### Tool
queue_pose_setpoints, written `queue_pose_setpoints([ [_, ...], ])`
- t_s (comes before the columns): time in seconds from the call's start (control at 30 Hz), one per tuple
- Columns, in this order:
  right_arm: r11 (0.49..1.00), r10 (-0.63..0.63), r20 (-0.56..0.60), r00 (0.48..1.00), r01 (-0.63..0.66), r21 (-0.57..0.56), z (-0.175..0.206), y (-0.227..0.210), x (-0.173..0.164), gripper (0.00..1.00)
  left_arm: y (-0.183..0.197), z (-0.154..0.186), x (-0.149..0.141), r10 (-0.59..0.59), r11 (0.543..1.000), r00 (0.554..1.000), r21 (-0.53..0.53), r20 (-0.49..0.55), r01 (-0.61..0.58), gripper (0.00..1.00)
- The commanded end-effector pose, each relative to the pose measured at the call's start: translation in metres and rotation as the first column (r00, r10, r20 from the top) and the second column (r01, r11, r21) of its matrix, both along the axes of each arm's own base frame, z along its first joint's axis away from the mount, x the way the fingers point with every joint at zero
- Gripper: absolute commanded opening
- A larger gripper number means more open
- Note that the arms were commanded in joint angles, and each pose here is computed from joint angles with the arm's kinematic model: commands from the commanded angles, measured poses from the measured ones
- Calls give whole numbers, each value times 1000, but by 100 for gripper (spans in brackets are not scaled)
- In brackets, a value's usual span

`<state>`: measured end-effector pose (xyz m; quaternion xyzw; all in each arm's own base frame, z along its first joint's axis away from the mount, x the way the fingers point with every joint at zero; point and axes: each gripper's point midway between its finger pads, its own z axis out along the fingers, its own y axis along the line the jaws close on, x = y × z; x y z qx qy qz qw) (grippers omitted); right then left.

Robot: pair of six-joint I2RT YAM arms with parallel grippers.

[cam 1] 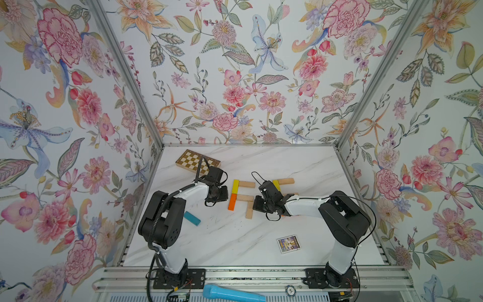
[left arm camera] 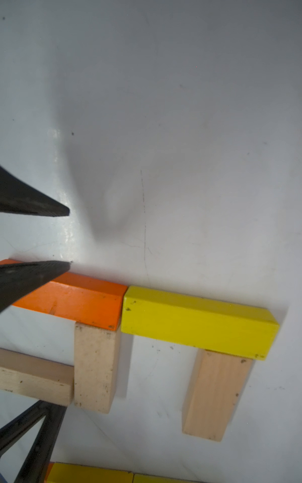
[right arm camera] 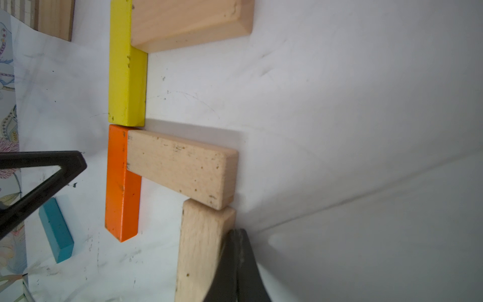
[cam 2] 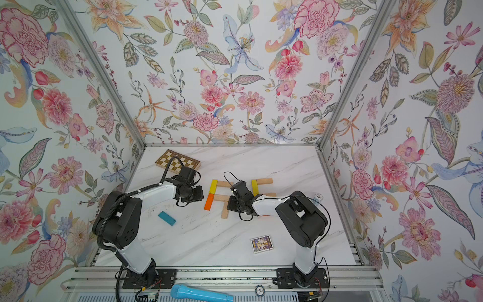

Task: Assemble the number 6 with building blocks
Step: Assemble the building block at the center of the board.

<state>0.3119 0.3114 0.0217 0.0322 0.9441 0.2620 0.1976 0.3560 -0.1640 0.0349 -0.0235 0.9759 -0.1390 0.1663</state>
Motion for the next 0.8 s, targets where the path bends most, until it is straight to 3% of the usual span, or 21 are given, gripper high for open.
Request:
queue_pose_setpoints([
  [0.0,999,4,-23,1000,-5,-39,-11,-3,-3,3,6,2,-6,-1,1000,1000,27,-1,1,33],
  [0.23,999,-2,-7,1000,2,-41,-5,-7,-3,3,8,8,-5,11,1000,1000,27,6,-11,35],
  [0.4,999,-6,68,998,10,-53,16,-19,0,9,20,31,-6,67,996,997,57,38,-69,63],
  [0.47,998,-8,111,994,14,-59,28,-27,2,14,33,43,-11,136,987,989,80,52,-139,78],
  [0.5,998,-9,130,991,17,-61,33,-31,2,16,39,44,-14,166,982,985,88,49,-170,81],
  [0.6,998,-8,180,984,19,-63,49,-41,2,23,60,68,-29,296,951,952,68,79,-302,89],
  [0.77,999,11,232,973,1,-51,66,-53,-5,30,97,87,-64,513,851,855,84,82,-519,89],
])
